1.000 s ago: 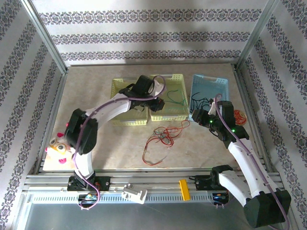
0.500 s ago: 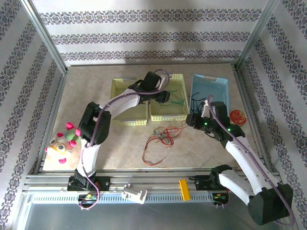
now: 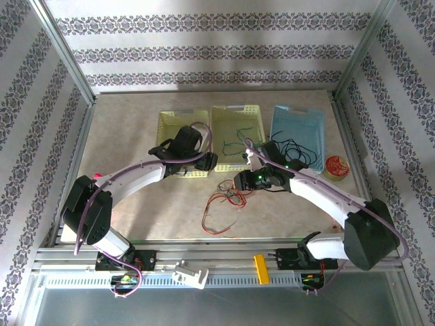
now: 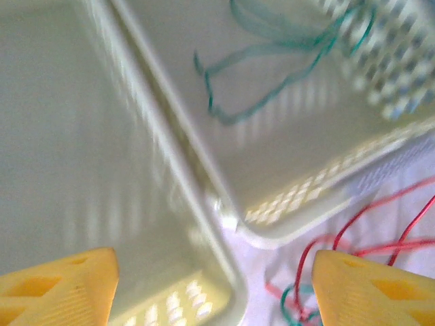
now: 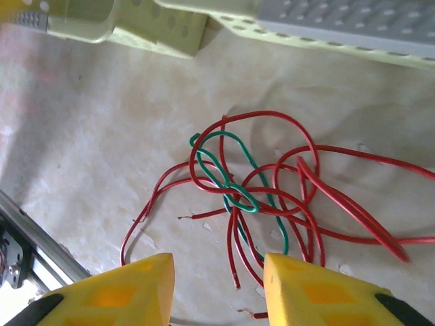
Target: Untangle the cables
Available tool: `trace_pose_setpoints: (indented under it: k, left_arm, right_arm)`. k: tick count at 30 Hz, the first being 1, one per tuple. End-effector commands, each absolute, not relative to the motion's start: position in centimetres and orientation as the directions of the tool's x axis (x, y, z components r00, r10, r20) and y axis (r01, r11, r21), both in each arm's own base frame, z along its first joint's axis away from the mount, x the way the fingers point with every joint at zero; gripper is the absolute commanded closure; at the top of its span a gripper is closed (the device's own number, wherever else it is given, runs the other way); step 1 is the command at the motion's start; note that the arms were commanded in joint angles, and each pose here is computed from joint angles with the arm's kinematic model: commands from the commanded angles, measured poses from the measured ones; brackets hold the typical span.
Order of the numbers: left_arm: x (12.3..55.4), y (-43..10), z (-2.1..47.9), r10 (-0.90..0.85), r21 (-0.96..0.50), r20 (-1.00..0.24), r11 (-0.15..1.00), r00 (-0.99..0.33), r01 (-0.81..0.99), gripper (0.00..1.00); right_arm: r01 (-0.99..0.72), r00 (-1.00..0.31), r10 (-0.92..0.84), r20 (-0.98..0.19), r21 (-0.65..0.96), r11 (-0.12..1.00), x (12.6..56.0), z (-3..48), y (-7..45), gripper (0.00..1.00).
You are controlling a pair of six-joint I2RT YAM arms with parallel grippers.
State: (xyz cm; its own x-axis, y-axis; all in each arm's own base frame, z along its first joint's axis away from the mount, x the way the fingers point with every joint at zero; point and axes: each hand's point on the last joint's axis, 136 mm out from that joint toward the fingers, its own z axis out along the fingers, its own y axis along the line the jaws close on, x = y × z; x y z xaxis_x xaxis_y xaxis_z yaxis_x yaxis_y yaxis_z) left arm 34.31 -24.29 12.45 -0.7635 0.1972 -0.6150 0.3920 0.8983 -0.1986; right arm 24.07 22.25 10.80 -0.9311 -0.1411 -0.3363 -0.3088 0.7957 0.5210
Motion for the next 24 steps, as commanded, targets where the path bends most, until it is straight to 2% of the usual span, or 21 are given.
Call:
trace_pose_setpoints:
  k: [1,10,24]
  left_arm:
    - [31.3,-24.0,11.1,0.223,-0.199,-0.554,0.900,-0.802,0.388,0.26]
    - [28.4,-25.0,8.8,0.303,-0.200,-0.486,0.874,-0.820,0.442,0.30]
    - [29.6,-24.5,10.4,0.344,-0.098,-0.533,0.882,-0.773,0.461,0.29]
  right_arm:
    - [-0.357,-0.924,-0.203,-0.325,0.540,0.762,24.2,10.7,23.8,0.60]
    - [-0.355,-0.934,-0.268,-0.237,0.523,0.775,24.6,7.4,25.2,0.62]
    - [-0.348,-0.938,-0.299,-0.178,0.483,0.803,24.6,4.5,25.2,0.64]
